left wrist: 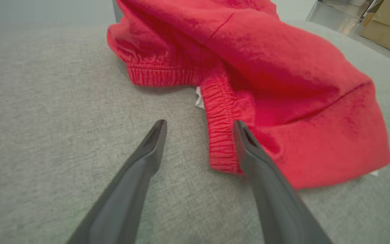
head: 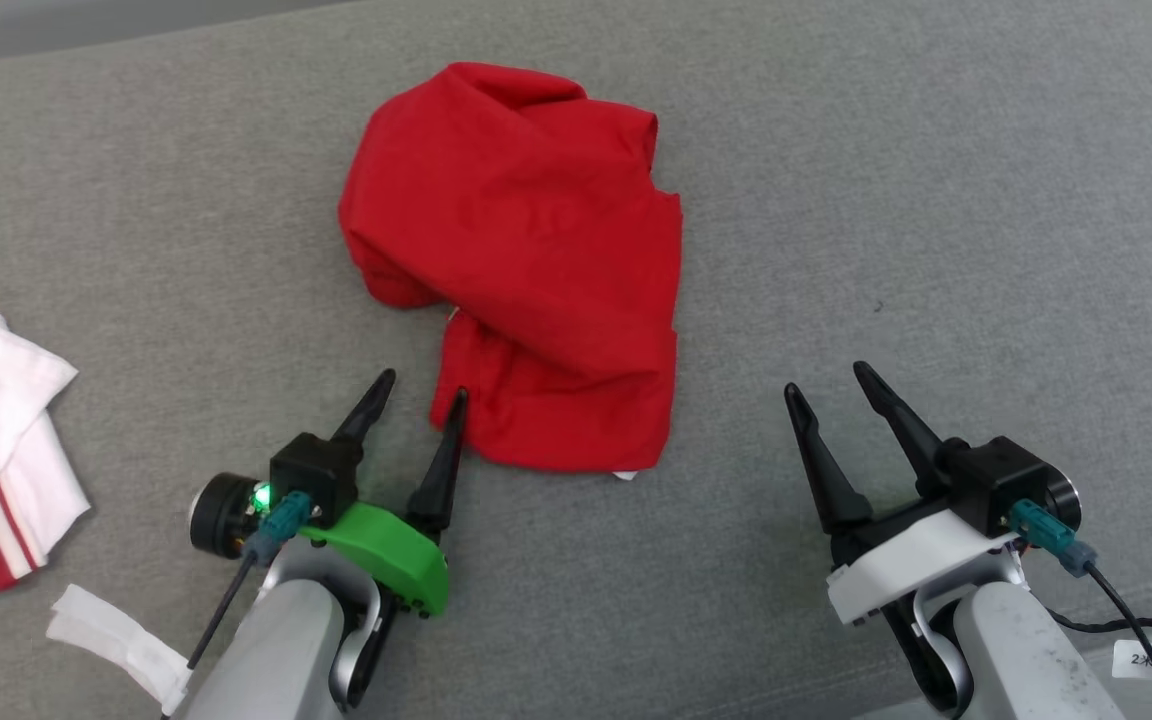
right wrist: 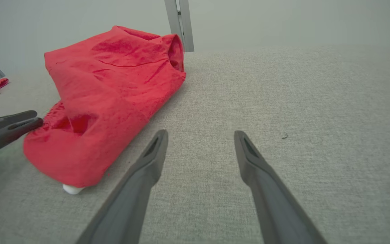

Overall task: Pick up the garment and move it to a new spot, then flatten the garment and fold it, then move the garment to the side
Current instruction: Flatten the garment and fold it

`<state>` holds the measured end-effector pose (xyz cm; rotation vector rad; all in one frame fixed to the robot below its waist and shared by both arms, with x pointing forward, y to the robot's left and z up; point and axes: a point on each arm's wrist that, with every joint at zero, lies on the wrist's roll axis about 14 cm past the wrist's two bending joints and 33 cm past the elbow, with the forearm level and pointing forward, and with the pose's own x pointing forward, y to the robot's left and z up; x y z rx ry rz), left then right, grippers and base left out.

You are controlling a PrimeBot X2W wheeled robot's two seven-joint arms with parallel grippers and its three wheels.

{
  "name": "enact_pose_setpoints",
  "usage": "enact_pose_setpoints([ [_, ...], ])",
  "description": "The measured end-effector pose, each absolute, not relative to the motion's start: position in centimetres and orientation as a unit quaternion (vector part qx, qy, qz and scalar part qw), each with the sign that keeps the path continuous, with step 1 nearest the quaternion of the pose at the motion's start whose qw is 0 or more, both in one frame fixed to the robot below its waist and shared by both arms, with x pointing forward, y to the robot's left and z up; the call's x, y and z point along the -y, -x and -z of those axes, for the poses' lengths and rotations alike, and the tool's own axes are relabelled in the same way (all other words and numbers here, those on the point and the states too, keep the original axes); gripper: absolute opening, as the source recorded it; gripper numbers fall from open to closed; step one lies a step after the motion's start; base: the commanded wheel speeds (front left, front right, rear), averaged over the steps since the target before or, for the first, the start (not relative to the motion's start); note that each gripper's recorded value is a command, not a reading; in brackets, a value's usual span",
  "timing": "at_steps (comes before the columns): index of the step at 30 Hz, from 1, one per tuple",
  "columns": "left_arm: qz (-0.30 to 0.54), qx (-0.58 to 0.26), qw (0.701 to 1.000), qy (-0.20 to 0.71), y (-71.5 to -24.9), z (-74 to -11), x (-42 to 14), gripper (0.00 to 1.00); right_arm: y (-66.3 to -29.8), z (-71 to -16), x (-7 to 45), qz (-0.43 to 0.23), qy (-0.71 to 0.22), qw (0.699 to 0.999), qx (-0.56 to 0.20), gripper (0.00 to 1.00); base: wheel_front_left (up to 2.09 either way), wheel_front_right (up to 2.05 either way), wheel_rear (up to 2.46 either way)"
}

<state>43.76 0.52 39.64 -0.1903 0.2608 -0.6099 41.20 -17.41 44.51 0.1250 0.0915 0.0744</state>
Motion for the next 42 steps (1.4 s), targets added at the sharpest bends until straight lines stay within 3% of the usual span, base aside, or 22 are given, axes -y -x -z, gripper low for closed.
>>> enact_pose_setpoints([
  [6, 0.331, -0.177, 0.920, 0.108, -42.8, -36.7, 1.6, 1.00, -40.6, -43.5, 19.1, -0.011, -0.059, 0.996, -0.061, 1.00, 0.00, 0.00, 0.00],
  [7, 0.335, -0.178, 0.919, 0.110, -42.9, -36.6, 1.8, 0.91, -40.6, -43.3, 19.3, -0.008, -0.058, 0.996, -0.064, 1.00, 0.00, 0.00, 0.00],
  [8, 0.340, -0.178, 0.917, 0.110, -43.0, -36.6, 2.0, 0.45, -40.6, -43.1, 19.5, -0.006, -0.058, 0.996, -0.066, 1.00, 0.00, 0.00, 0.00],
  [9, 0.343, -0.177, 0.916, 0.108, -43.0, -36.6, 2.1, 0.08, -40.6, -43.1, 19.5, -0.006, -0.058, 0.996, -0.067, 1.00, 0.00, 0.00, 0.00],
  [10, 0.345, -0.177, 0.916, 0.106, -43.0, -36.6, 2.1, 0.00, -40.6, -43.0, 19.4, -0.007, -0.058, 0.996, -0.068, 1.00, 0.00, 0.00, 0.00],
  [16, 0.345, -0.143, 0.920, 0.116, -43.3, -39.3, 2.2, 0.00, -40.8, -43.6, 18.7, -0.018, -0.058, 0.996, -0.059, 1.00, 0.00, 0.00, 0.00],
  [23, 0.309, -0.022, 0.942, 0.130, -44.4, -47.2, 0.2, 0.00, -40.2, -44.1, 17.8, -0.029, -0.060, 0.996, -0.054, 1.00, 0.00, 0.00, 0.00],
  [35, 0.173, 0.128, 0.975, 0.061, -44.5, -56.8, -10.7, 0.00, -39.9, -46.9, 14.4, -0.078, -0.069, 0.994, -0.018, 1.00, 0.00, 0.00, 0.00],
  [39, 0.157, 0.215, 0.964, 0.013, -45.4, -63.2, -12.9, 0.00, -39.9, -47.9, 13.6, -0.091, -0.071, 0.993, -0.005, 1.00, 0.00, 0.00, 0.00],
  [42, 0.183, 0.265, 0.947, -0.011, -45.7, -66.9, -11.3, 0.00, -39.7, -48.1, 13.9, -0.086, -0.074, 0.994, -0.002, 1.00, 0.00, 0.00, 0.00],
])
